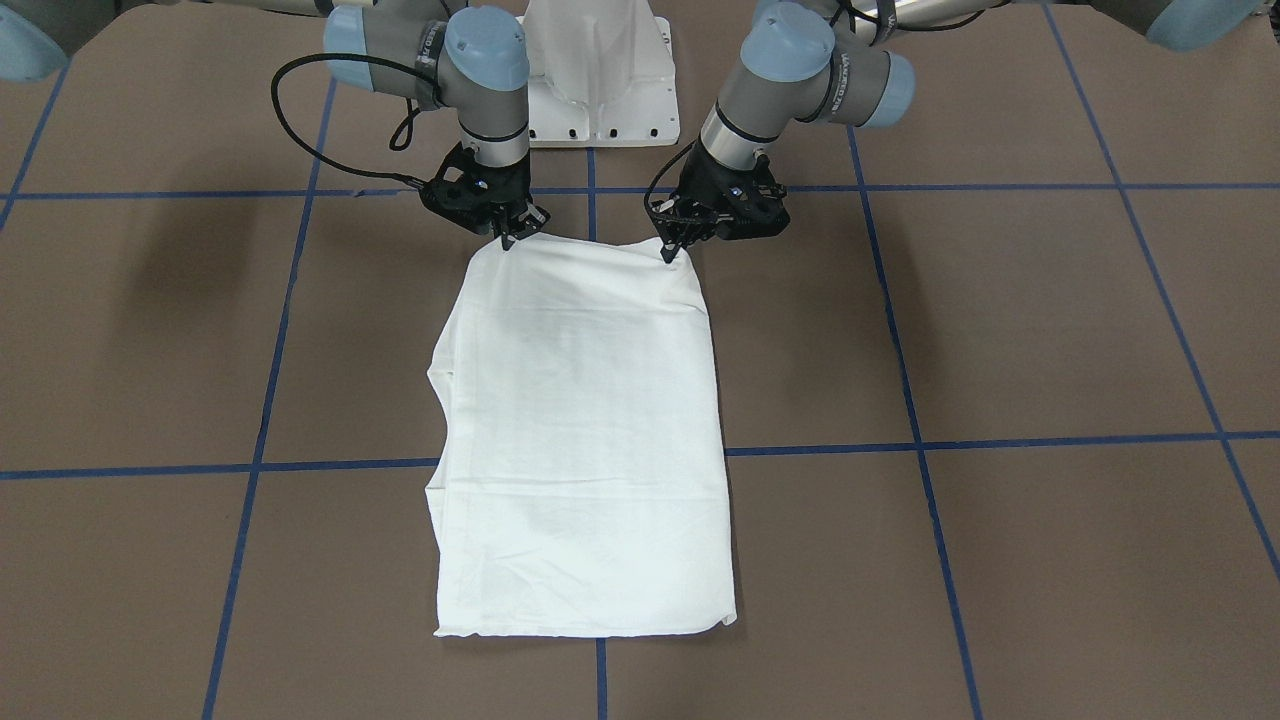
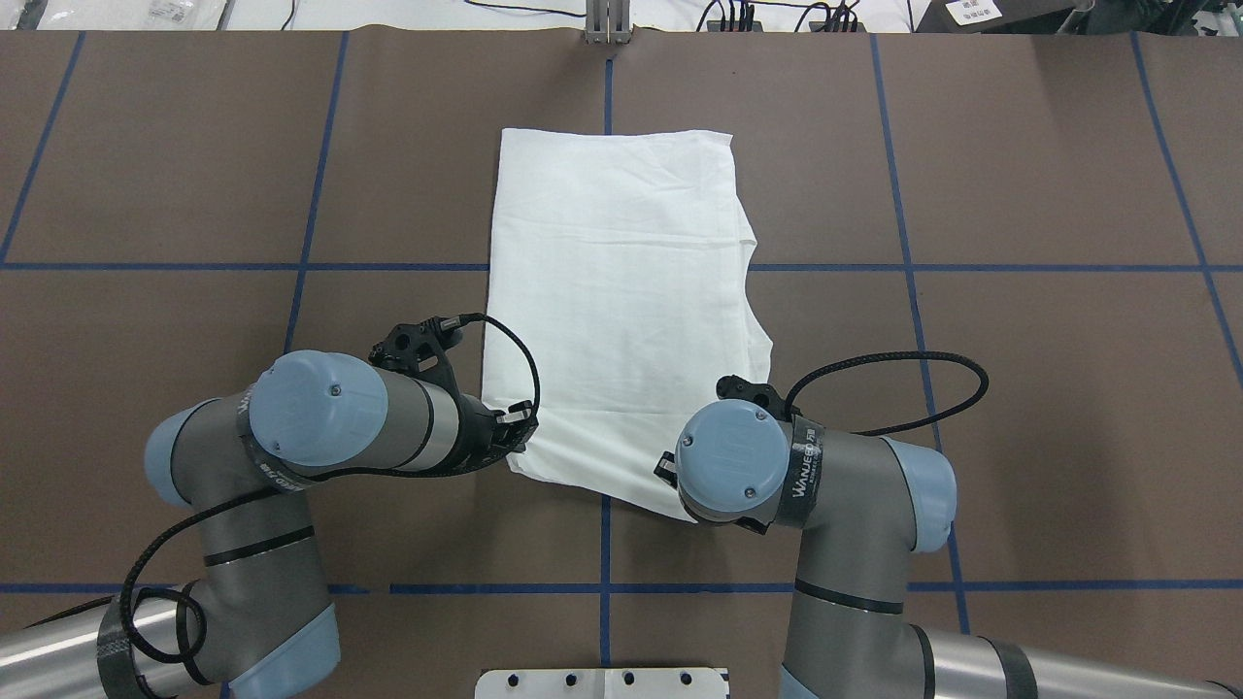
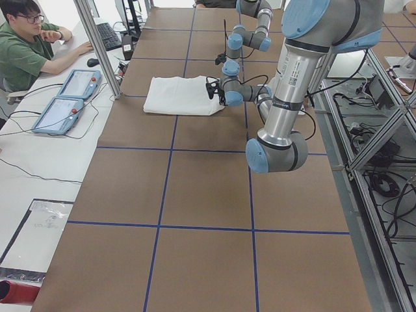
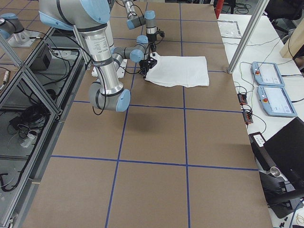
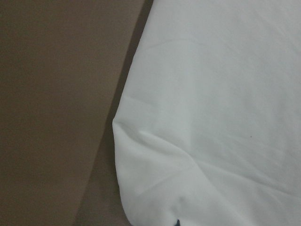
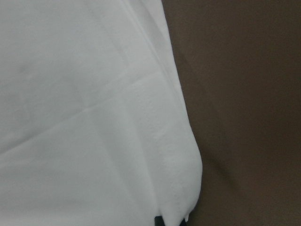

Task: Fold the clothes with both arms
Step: 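Grasp the near corners of the folded shirt with both grippers, then lift the near edge with both grippers and fold it away from the robot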

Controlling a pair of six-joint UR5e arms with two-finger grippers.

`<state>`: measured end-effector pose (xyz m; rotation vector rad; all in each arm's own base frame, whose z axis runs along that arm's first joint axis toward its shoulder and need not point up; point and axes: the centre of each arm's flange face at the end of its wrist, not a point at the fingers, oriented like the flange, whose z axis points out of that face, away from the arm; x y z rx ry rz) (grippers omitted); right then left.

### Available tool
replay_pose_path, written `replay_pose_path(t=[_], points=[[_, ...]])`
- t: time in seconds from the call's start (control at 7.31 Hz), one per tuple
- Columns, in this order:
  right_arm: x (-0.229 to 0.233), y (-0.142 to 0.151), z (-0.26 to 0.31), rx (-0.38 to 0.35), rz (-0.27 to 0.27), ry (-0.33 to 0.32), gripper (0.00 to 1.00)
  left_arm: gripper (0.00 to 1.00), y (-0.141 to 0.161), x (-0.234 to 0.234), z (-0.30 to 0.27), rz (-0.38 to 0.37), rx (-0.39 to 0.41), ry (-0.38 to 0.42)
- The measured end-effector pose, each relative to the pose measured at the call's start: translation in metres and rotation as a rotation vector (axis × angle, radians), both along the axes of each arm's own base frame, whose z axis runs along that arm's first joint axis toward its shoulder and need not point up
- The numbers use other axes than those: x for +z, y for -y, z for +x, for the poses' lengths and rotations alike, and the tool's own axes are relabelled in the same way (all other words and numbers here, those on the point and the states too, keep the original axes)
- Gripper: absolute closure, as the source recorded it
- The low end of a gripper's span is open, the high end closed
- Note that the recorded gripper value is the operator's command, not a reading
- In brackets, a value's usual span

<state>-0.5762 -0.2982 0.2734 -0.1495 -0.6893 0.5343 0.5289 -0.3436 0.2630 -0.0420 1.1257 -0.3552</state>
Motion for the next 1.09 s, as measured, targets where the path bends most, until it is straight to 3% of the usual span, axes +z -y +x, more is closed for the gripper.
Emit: replay_pose_path(t=[0.41, 0.68, 1.09], points=[[-0.016, -0.003, 0.012, 0.007, 0.008, 0.038, 1.0, 1.0, -0.001, -0.002, -0.002, 0.001, 0.0, -0.003], [-0.03, -0.021, 0.029, -0.019, 0.023, 0.084, 1.0, 1.0, -0.017, -0.018, -0.021, 0.005, 0.012, -0.029], [-0.067, -0.081, 0.068, -0.11, 0.043, 0.204, 1.0, 1.0, -0.096, -0.05, -0.048, -0.044, 0.101, -0.074]])
